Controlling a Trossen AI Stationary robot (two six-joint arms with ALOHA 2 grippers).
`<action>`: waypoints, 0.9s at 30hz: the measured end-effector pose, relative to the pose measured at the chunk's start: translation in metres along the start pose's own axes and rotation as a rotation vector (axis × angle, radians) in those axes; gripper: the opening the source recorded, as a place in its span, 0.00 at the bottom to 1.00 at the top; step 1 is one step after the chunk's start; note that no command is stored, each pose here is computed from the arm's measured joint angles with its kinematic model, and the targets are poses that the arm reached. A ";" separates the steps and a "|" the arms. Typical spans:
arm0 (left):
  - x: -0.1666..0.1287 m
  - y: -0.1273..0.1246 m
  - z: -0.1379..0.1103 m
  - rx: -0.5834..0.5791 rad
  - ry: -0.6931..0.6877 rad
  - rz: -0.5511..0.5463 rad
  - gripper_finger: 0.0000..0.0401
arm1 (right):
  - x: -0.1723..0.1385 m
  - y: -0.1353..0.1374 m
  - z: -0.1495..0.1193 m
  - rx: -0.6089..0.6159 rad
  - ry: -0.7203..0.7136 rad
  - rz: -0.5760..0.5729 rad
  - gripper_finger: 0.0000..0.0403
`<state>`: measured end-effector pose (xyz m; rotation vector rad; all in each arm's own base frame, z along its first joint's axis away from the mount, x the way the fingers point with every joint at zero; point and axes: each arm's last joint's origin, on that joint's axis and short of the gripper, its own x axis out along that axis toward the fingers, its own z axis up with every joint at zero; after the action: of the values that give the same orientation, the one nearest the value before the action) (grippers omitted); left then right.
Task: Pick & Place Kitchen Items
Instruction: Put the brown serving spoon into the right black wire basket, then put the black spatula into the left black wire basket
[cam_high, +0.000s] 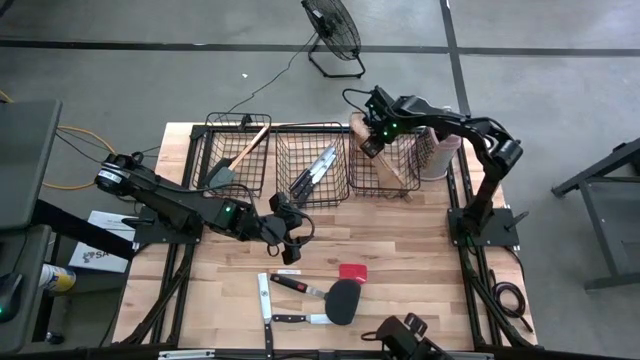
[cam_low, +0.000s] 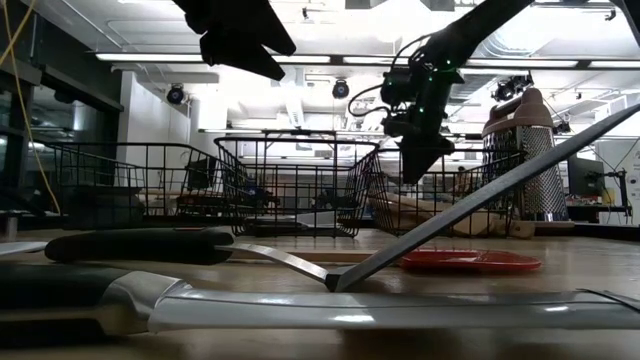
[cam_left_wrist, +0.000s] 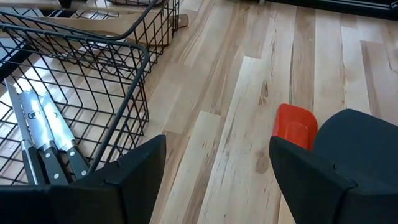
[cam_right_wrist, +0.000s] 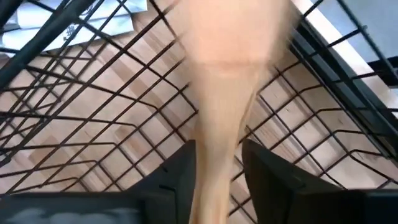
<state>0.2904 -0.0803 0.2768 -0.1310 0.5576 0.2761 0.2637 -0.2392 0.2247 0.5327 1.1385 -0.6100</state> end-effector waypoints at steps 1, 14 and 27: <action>0.000 0.000 0.000 0.000 0.000 0.000 0.70 | 0.000 0.000 0.000 -0.001 -0.005 0.000 0.31; 0.000 0.000 0.000 0.001 0.003 0.001 0.70 | -0.025 0.002 0.003 -0.019 -0.108 0.011 0.37; 0.000 0.000 0.000 0.000 0.003 0.001 0.70 | -0.134 0.012 -0.018 -0.034 -0.460 0.102 0.37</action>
<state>0.2902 -0.0803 0.2765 -0.1312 0.5607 0.2771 0.2202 -0.1951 0.3460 0.3920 0.6814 -0.5858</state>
